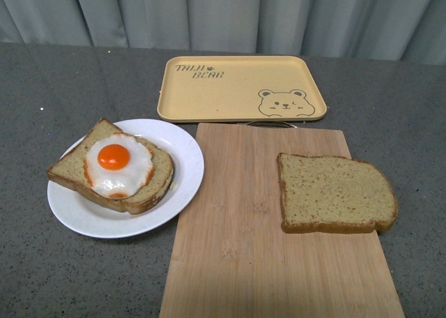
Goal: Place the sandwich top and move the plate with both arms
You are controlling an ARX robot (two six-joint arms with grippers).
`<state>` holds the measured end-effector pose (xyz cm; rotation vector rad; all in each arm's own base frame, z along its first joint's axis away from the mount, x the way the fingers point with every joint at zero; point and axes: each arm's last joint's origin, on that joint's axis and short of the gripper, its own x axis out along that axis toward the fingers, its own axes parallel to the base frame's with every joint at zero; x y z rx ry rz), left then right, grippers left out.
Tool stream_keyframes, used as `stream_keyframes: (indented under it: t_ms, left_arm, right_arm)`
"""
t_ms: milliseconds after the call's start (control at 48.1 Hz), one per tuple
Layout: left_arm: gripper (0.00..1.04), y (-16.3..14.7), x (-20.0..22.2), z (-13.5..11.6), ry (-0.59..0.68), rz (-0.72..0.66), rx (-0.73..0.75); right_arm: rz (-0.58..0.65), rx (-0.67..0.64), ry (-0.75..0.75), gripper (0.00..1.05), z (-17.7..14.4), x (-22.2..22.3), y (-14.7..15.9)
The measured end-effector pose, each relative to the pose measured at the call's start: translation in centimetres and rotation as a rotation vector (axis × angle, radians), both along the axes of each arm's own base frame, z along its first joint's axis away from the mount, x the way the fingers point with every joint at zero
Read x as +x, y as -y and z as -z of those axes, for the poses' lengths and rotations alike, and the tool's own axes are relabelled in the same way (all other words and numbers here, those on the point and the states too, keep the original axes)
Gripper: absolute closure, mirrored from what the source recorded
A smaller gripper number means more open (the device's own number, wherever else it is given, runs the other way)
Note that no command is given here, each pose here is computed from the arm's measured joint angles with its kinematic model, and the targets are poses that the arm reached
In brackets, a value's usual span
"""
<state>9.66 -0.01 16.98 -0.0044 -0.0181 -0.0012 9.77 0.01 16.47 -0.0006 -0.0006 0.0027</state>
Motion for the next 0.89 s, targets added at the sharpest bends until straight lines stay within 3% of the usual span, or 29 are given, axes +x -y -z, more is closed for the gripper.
stream_keyframes:
  t_ms: [895]
  left_arm:
    - [0.07,0.0,0.0,0.0,0.0,0.0,0.0]
  right_arm:
    - [0.0,0.0,0.0,0.09,0.0,0.0,0.0]
